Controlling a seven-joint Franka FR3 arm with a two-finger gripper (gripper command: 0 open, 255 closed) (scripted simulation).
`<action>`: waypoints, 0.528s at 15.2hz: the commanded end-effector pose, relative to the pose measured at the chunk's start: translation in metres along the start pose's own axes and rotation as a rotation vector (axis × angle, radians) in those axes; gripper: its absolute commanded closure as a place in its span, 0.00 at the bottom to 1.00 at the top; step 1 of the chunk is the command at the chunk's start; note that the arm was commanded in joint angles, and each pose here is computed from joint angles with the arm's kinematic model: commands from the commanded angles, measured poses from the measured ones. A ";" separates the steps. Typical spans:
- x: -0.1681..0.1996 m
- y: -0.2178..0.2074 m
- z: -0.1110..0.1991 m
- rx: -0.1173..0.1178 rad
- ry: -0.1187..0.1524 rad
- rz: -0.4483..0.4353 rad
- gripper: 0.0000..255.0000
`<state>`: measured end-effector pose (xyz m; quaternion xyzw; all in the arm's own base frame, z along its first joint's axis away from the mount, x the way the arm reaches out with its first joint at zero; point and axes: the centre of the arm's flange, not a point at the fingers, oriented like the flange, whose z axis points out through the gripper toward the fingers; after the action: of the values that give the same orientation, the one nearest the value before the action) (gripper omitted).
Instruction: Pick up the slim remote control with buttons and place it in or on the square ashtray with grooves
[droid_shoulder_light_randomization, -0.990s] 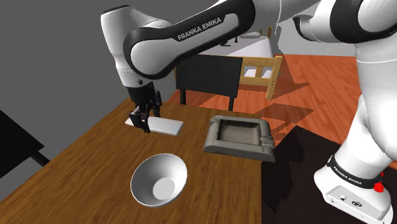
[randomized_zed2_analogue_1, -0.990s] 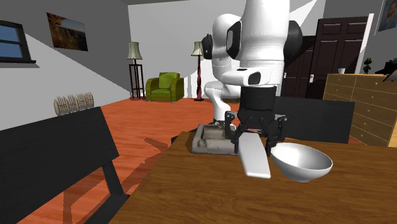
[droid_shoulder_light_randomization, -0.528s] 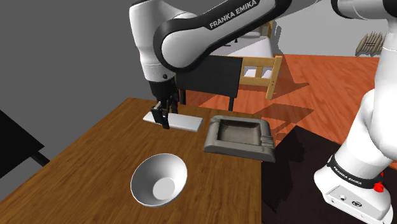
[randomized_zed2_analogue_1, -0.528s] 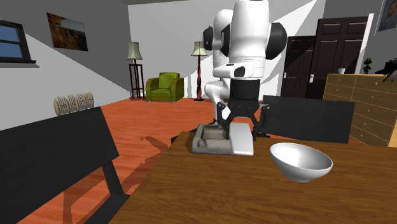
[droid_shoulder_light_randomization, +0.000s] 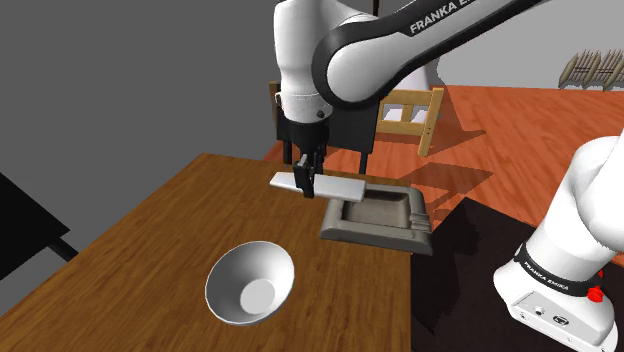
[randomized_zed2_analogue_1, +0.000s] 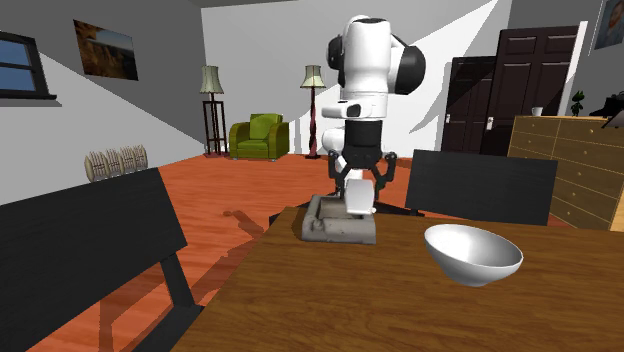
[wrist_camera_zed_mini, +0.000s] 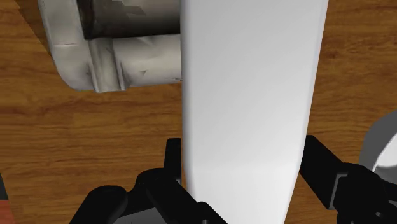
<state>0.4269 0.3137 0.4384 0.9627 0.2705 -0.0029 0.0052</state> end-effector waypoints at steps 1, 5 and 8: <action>-0.028 0.011 0.002 0.000 0.001 0.000 1.00; -0.077 0.030 0.002 0.000 0.001 0.000 1.00; -0.114 0.045 0.002 0.000 0.001 0.000 1.00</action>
<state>0.3621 0.2272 0.4359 0.9628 0.2700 -0.0030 0.0056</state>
